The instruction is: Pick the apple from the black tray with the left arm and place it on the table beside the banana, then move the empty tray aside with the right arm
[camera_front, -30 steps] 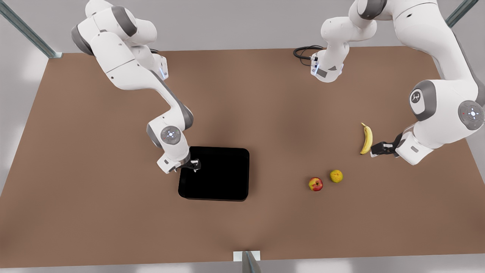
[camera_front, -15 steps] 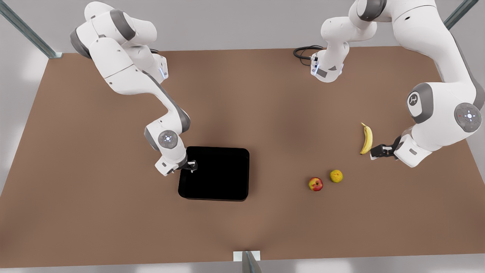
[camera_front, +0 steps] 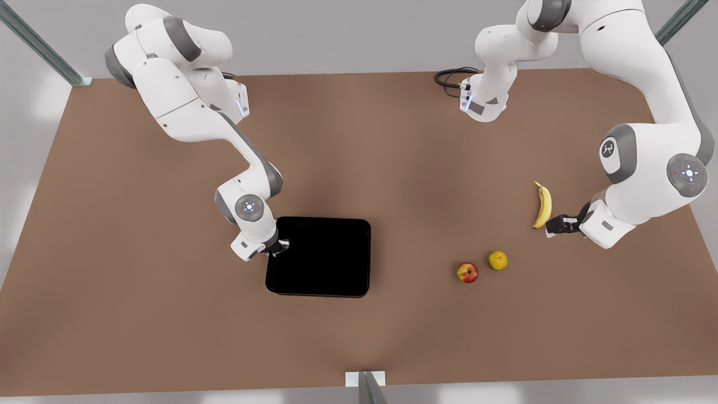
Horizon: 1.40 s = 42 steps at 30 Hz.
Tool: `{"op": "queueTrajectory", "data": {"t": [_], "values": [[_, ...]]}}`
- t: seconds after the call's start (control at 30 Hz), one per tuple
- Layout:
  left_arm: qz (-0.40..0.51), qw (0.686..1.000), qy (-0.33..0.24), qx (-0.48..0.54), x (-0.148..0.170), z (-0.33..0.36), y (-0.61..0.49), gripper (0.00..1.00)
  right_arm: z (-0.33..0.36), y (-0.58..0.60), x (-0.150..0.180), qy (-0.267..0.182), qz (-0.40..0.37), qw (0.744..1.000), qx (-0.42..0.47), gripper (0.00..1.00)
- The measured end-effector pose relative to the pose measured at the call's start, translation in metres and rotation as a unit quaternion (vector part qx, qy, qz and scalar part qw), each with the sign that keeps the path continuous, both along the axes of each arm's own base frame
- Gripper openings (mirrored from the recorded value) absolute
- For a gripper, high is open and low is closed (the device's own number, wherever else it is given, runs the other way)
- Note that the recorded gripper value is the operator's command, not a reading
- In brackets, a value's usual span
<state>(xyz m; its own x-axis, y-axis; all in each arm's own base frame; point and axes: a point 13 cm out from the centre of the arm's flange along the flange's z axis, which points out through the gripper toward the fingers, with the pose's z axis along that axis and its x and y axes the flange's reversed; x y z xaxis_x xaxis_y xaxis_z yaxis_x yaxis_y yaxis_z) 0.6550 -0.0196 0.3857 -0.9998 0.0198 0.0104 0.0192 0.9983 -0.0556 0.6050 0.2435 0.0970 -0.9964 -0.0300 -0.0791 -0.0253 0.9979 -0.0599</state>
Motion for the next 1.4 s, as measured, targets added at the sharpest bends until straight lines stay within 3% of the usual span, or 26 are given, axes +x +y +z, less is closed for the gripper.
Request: {"op": "queueTrajectory", "data": {"t": [0.4,0.83,1.07,1.4], "values": [[-0.013,1.0,0.0,0.0,-0.003,0.003,-0.032,1.0,0.006,0.001,0.002,-0.003,0.006,1.0,0.001,0.22],[0.011,1.0,-0.001,0.005,0.0,0.003,-0.014,1.0,0.1,0.012,-0.007,-0.004,-0.015,1.0,0.002,0.19],[0.012,1.0,-0.001,0.005,0.0,0.003,-0.015,1.0,0.149,-0.011,-0.019,0.019,-0.041,0.999,-0.002,0.18],[0.013,1.0,-0.003,0.014,0.001,0.003,-0.012,1.0,0.226,-0.122,0.004,0.057,-0.085,0.995,-0.017,0.17]]}}
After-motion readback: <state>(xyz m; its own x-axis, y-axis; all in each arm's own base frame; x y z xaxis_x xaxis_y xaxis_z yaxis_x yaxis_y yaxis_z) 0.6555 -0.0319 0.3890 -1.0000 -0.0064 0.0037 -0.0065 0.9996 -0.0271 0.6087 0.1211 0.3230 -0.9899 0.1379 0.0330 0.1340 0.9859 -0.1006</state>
